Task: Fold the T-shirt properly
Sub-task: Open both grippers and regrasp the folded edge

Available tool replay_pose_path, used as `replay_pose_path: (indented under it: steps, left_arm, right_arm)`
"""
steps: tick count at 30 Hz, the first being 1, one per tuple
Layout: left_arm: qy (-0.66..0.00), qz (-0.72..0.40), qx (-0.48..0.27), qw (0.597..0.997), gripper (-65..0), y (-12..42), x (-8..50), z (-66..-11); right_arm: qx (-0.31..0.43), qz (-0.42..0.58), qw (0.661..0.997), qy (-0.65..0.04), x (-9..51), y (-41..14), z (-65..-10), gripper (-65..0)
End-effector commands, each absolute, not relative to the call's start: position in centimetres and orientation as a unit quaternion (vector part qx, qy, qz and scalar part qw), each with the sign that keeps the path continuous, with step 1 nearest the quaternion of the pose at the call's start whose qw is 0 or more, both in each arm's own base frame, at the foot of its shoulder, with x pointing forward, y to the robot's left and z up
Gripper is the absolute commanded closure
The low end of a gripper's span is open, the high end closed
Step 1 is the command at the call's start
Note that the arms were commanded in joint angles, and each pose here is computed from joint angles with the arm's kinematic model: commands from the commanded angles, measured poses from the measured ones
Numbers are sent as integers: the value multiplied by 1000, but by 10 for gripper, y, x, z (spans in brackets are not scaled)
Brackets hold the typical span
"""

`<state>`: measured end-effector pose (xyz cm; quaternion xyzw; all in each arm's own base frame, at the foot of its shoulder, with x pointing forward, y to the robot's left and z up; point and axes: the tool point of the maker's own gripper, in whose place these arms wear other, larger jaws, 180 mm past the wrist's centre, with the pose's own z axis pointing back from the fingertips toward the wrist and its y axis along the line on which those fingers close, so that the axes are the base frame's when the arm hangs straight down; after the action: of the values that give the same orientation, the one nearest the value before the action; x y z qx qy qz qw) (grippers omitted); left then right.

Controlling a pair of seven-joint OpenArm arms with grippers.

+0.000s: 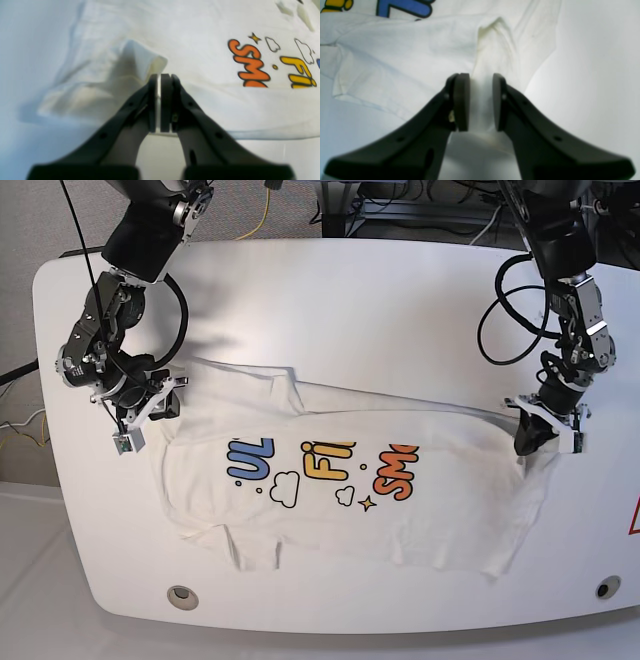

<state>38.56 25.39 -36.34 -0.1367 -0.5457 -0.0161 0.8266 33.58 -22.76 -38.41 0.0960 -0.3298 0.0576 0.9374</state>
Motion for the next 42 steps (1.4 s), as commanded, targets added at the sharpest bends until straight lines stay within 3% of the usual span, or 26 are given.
replay_pose_path:
  steps: [1,25,42]
  left_arm:
    - [-576,-17,-139,805,-9,258,400,-341]
    - [-570,18,-140,809,-10,276,397,-362]
    - [-581,27,-113,806,-14,306,396,-349]
  right_arm:
    - [94,62,927,-357,348,-230,-368,-160]
    - [94,65,925,-361,352,-229,-364,-160]
    - [110,117,925,-345,354,-192,-371,-160]
